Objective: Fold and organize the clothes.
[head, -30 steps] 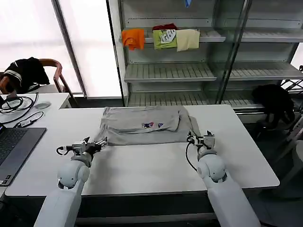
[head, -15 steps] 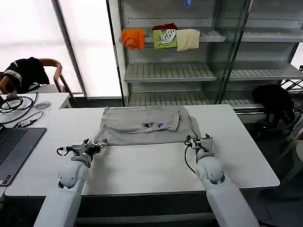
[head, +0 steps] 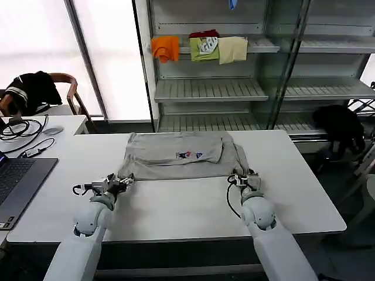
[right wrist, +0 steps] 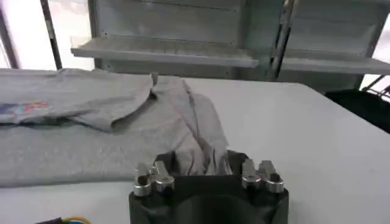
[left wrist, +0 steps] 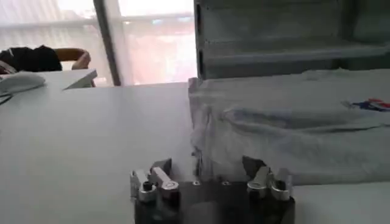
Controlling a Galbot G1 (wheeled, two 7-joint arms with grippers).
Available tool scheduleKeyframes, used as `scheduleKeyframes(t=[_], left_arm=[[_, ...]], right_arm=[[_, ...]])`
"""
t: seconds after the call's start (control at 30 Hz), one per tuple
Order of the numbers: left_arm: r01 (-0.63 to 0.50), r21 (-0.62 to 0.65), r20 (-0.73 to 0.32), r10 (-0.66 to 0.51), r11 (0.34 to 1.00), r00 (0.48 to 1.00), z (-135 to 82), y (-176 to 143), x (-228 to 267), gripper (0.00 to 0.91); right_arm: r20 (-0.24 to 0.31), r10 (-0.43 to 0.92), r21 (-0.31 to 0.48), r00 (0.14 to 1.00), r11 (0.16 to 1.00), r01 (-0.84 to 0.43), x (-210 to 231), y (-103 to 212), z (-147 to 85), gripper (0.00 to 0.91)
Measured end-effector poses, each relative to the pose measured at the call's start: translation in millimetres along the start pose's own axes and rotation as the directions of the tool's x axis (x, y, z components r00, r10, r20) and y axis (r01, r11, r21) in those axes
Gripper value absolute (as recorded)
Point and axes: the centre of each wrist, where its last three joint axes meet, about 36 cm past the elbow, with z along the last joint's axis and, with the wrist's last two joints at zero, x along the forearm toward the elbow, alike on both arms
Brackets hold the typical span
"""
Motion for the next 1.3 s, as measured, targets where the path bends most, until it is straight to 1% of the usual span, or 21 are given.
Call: scheduleKeyframes(t=[0.37,0.77,1.03,1.3], left_arm=[[-0.011,0.002,-0.01,0.011,1.0,1.0,7,-2,3,0.02],[-0.001,-0.006,-0.004,0.001,1.0,1.0,10,4,14,0.02],[-0.003,-0.019,0.012,0.003,1.0,1.0,10,7,35,0.02],[-0.011,-0.047,0.046,0.014,0.999,0.999,13,4,75,0.02]], right_arm=[[-0.006,-0.007,-0.004,1.0,1.0,0.007,7,1,6,0.0],[-0.002,-0.011,-0.034,1.0,0.999,0.011,23,-3,8,0.0],[0.028,-0.008,-0.039,1.0,0.999,0.009,52,-6,7,0.0],[0.065,-0.01,-0.046,0.998,0.999,0.013,93,-6,11,0.0]])
